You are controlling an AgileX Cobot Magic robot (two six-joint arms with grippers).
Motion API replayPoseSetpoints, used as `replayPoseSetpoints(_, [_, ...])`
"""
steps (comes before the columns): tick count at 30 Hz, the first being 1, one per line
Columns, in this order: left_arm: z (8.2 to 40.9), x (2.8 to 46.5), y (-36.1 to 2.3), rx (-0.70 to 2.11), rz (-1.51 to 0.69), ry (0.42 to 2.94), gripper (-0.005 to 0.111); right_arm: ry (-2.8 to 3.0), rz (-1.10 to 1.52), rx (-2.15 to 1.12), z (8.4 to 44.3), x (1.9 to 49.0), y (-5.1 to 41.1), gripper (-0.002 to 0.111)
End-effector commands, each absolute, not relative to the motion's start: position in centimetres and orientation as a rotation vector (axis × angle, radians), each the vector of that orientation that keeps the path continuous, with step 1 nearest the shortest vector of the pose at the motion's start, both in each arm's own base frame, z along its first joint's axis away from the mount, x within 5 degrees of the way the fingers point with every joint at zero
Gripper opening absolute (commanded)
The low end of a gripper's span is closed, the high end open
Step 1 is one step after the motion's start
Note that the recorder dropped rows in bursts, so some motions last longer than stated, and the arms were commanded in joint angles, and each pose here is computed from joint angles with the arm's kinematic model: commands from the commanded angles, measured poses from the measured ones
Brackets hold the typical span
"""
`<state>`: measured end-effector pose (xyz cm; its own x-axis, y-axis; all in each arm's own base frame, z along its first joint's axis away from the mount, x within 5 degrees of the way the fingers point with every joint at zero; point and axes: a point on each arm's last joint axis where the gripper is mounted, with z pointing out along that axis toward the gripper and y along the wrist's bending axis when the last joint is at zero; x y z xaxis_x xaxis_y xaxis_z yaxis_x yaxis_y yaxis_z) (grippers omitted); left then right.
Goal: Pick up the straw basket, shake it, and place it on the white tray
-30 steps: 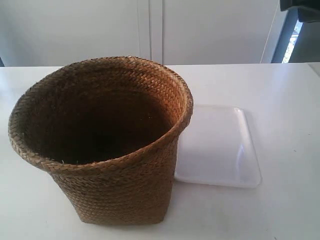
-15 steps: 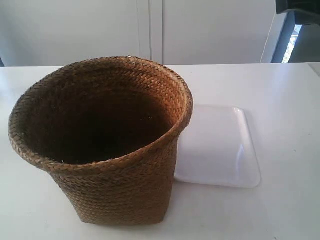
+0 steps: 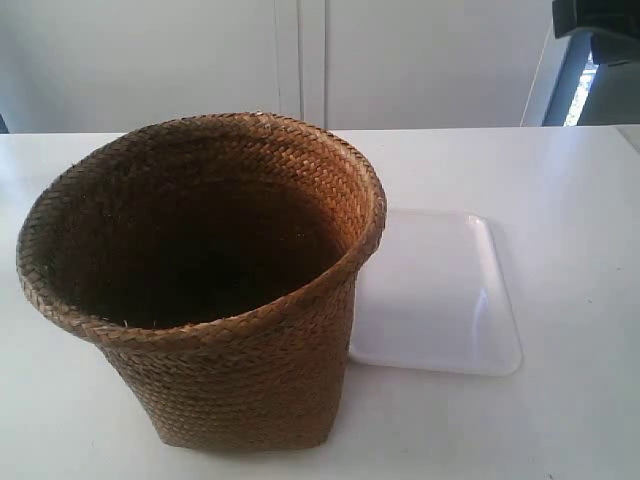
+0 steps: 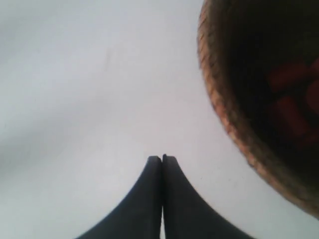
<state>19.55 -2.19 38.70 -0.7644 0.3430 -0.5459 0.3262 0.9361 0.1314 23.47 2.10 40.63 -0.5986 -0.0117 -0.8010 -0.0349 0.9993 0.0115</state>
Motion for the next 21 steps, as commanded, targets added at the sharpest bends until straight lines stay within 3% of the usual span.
replayPoseSetpoints(1, [38.6,20.1,-0.6,0.378,0.072,2.516,0.000,2.239,0.013,-0.043,40.5,23.3,1.8,0.000])
replayPoseSetpoints(6, [38.9,20.5,0.1,0.288,0.033,2.472,0.000,2.217,0.022,-0.040,40.7,23.4,1.9,0.000])
replayPoseSetpoints(13, [38.8,18.8,0.1,0.314,0.025,2.567,0.000,2.280,0.087,-0.068,39.8,23.9,2.5,0.000])
replayPoseSetpoints(21, [38.5,19.9,-0.4,0.361,-0.034,2.540,0.000,2.388,0.197,-0.147,38.7,25.9,3.6,0.000])
